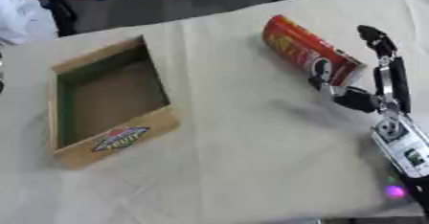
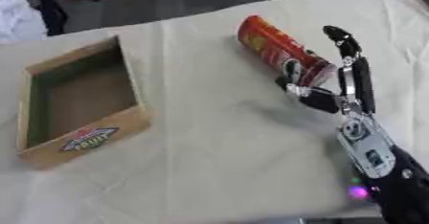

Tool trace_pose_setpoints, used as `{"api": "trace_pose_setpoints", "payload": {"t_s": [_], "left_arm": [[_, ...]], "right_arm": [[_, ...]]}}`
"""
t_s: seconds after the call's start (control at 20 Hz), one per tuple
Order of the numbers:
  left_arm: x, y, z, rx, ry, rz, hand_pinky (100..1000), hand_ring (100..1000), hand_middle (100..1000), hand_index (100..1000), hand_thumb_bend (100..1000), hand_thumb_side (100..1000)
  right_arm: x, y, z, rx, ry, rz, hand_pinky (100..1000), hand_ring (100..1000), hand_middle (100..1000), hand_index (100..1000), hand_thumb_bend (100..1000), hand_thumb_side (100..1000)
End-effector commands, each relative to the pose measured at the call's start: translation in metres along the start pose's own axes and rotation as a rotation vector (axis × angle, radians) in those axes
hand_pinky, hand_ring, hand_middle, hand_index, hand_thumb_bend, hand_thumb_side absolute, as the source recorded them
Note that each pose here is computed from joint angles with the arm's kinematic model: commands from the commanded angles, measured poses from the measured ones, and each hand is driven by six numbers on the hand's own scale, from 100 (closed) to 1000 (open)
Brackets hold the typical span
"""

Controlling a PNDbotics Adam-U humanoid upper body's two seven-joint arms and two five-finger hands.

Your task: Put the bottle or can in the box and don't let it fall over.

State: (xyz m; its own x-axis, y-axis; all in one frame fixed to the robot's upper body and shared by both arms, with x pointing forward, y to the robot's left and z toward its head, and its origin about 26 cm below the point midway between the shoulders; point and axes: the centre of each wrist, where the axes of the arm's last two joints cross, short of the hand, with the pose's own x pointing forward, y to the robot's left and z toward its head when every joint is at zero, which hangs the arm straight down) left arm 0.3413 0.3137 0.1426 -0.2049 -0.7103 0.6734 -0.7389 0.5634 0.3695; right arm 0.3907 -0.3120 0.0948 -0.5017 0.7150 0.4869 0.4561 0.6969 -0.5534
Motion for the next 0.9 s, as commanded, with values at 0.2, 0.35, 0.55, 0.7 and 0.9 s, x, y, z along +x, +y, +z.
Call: {"api": "trace_pose_setpoints", "payload": {"t_s": [0.2, 0.35, 0.55, 0.7, 0.9], "left_arm": [[0.006, 0.004, -0.007, 0.013, -0.025, 0.011, 786, 850, 749, 735, 488, 680], [0.007, 0.004, -0.008, 0.014, -0.026, 0.013, 786, 850, 749, 735, 488, 680], [0.007, 0.004, -0.008, 0.014, -0.027, 0.015, 786, 850, 749, 735, 489, 680], [0.008, 0.004, -0.008, 0.013, -0.027, 0.016, 786, 851, 749, 735, 489, 680], [0.008, 0.003, -0.008, 0.013, -0.027, 0.018, 786, 851, 749, 735, 489, 680]], "right_arm": [[-0.008, -0.010, -0.006, 0.018, 0.000, 0.034, 868, 867, 855, 894, 733, 374], [-0.010, -0.011, -0.007, 0.040, -0.001, 0.046, 866, 866, 855, 896, 733, 381], [-0.013, -0.011, -0.007, 0.072, 0.003, 0.065, 867, 866, 855, 896, 737, 391], [-0.015, -0.011, -0.007, 0.088, 0.010, 0.076, 868, 867, 855, 896, 737, 398], [-0.018, -0.010, -0.006, 0.105, 0.020, 0.080, 867, 866, 854, 897, 735, 406]]}}
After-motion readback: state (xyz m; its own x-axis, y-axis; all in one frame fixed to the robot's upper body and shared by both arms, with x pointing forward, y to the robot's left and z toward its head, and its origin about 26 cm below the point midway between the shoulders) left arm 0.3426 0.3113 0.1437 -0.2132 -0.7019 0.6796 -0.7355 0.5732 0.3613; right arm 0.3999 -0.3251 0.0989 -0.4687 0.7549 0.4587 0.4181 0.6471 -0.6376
